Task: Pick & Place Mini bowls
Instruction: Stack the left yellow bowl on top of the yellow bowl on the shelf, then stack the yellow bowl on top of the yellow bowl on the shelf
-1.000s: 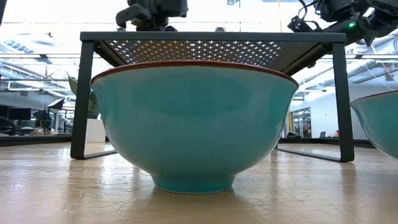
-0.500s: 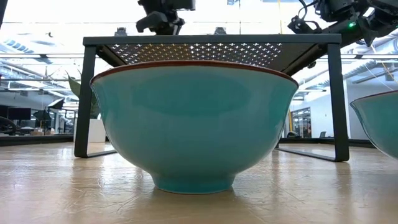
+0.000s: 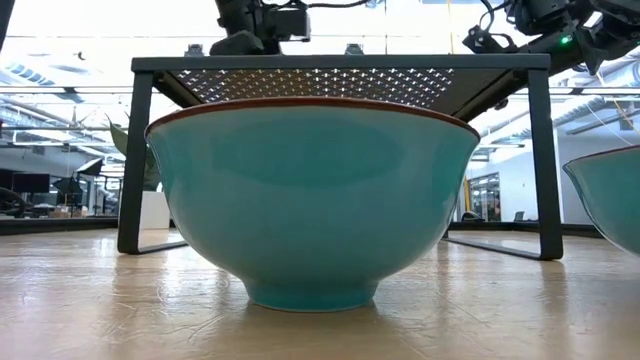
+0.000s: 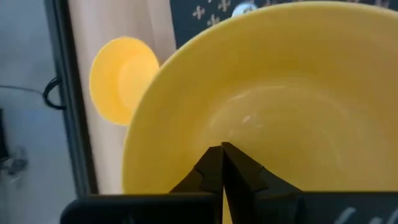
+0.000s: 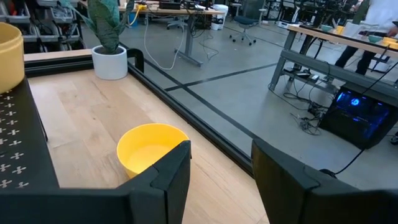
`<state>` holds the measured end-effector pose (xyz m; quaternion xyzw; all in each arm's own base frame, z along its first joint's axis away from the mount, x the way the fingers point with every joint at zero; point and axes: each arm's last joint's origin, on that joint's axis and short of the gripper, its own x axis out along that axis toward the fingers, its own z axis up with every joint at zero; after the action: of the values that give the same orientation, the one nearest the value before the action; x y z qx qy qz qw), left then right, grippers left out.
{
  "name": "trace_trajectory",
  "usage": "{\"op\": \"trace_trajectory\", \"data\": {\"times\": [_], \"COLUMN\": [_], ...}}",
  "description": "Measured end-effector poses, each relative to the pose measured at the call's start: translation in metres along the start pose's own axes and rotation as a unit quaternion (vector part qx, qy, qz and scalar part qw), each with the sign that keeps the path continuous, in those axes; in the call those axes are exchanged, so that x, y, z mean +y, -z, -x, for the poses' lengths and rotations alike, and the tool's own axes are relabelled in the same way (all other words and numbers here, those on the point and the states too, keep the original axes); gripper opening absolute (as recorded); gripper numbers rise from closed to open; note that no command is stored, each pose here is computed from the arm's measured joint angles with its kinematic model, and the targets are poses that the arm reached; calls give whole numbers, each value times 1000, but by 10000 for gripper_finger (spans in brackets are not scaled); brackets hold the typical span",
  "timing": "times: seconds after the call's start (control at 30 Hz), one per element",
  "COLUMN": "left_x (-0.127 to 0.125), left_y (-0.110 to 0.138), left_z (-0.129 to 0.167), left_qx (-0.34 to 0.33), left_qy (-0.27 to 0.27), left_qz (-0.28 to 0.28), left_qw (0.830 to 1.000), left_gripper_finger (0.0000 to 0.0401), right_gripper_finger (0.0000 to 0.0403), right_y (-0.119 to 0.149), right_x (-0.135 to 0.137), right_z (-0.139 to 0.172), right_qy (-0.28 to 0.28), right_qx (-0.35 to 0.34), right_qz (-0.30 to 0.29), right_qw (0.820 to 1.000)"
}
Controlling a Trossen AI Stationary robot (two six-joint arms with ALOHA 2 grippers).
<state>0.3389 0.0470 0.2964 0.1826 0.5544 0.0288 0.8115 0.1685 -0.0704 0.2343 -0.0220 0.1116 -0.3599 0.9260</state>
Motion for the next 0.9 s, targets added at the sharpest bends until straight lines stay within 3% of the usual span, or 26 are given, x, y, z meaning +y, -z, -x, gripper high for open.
{"op": "trace_trajectory", "data": {"times": [0.3, 0.63, 0.8, 0.9], "left_x": [3, 16, 30, 34], "left_y": [-1, 7, 26, 51], "left_z": [21, 69, 107, 122], "left_qx": [3, -40, -138, -202], "left_qy": [-36, -99, -80, -77], "left_qz": [21, 47, 95, 118], "left_qw": [999, 993, 983, 969], "left_gripper_finger": [27, 3, 22, 29], "right_gripper_finger": [155, 155, 155, 155], "right_y": [0, 0, 1, 1], "right_x": [0, 0, 0, 0], "right_z": [0, 0, 0, 0], "right_qy": [0, 0, 0, 0], "right_qx": [0, 0, 4, 6], "right_qz": [0, 0, 4, 6], "right_qw": [1000, 1000, 1000, 1000]}}
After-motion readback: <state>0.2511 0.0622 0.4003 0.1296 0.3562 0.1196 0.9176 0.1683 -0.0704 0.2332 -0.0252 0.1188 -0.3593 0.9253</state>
